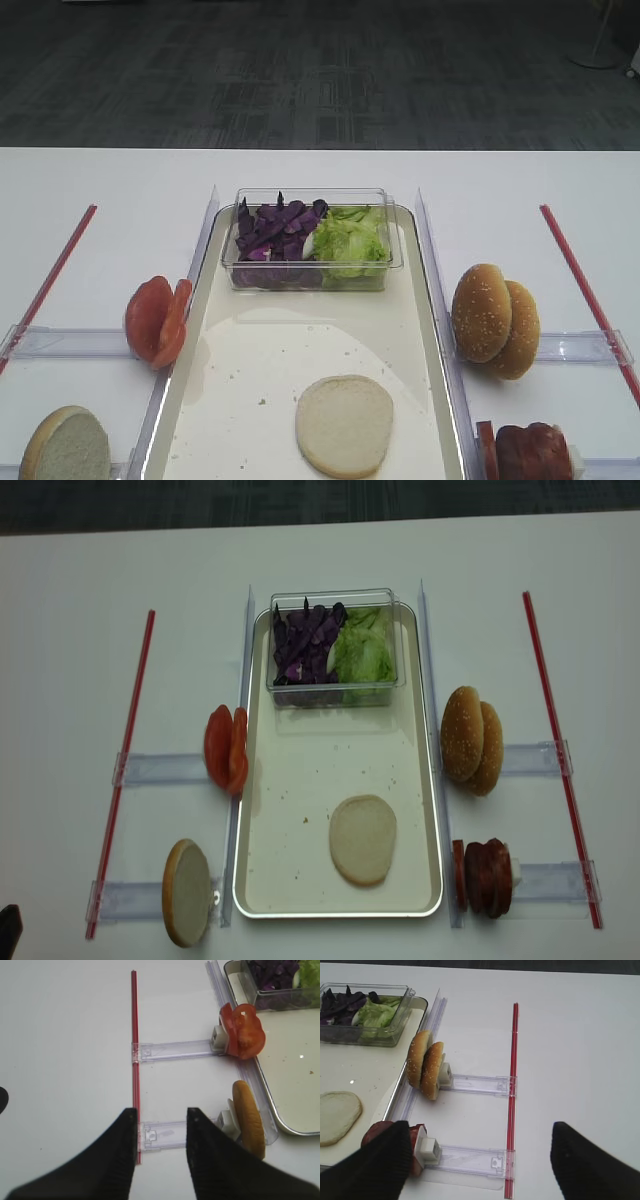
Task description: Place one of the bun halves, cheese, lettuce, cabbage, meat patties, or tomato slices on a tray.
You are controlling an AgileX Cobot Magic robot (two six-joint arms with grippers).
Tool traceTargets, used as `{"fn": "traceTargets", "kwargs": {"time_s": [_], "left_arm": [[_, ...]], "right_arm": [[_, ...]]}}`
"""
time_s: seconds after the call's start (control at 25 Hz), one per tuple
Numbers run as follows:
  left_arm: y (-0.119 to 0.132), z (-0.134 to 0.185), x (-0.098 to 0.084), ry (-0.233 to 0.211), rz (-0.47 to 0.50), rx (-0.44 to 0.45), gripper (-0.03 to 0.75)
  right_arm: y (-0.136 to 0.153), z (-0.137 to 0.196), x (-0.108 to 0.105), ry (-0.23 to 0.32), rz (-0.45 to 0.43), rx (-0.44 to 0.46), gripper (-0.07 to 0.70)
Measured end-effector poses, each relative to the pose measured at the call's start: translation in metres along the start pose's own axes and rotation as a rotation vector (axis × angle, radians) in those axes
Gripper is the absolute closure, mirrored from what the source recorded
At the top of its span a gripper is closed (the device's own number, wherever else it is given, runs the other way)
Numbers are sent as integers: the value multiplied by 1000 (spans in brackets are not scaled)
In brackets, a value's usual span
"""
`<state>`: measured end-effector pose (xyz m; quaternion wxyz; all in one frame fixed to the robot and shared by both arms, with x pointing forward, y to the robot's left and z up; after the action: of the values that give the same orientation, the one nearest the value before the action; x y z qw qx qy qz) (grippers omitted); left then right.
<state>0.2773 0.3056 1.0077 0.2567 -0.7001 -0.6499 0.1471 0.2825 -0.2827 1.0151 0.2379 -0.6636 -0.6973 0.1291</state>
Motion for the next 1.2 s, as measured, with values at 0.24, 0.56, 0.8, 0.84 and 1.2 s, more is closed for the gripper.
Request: {"fn": "traceTargets", "kwargs": {"time_s": [0.24, 0.56, 0.8, 0.84, 1.2], "left_arm": [[0, 0, 0, 0, 0, 0, 482], [0, 0, 0, 0, 0, 0, 482], [0, 0, 0, 0, 0, 0, 482], [0, 0, 0, 0, 0, 0, 482], [0, 0, 0, 0, 0, 0, 482]], "right_arm": [[0, 0, 0, 0, 0, 0, 43], [0, 0, 0, 0, 0, 0, 43], [0, 0, 0, 0, 0, 0, 43], [0, 0, 0, 0, 0, 0, 43], [0, 0, 0, -3, 0, 0, 43]]}}
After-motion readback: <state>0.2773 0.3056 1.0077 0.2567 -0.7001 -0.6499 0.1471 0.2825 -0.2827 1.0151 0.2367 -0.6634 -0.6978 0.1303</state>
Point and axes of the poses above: a point on each arm's last joint axis where the gripper is mounted, y pointing out along that axis toward the gripper, x along the wrist's bending axis when the last joint is at zero, z = x × y, the point moved 6 cm from there along y, pointing out along that axis toward the gripper, and after that the axes turned 9 degrees about y, right-handed, at the moved point
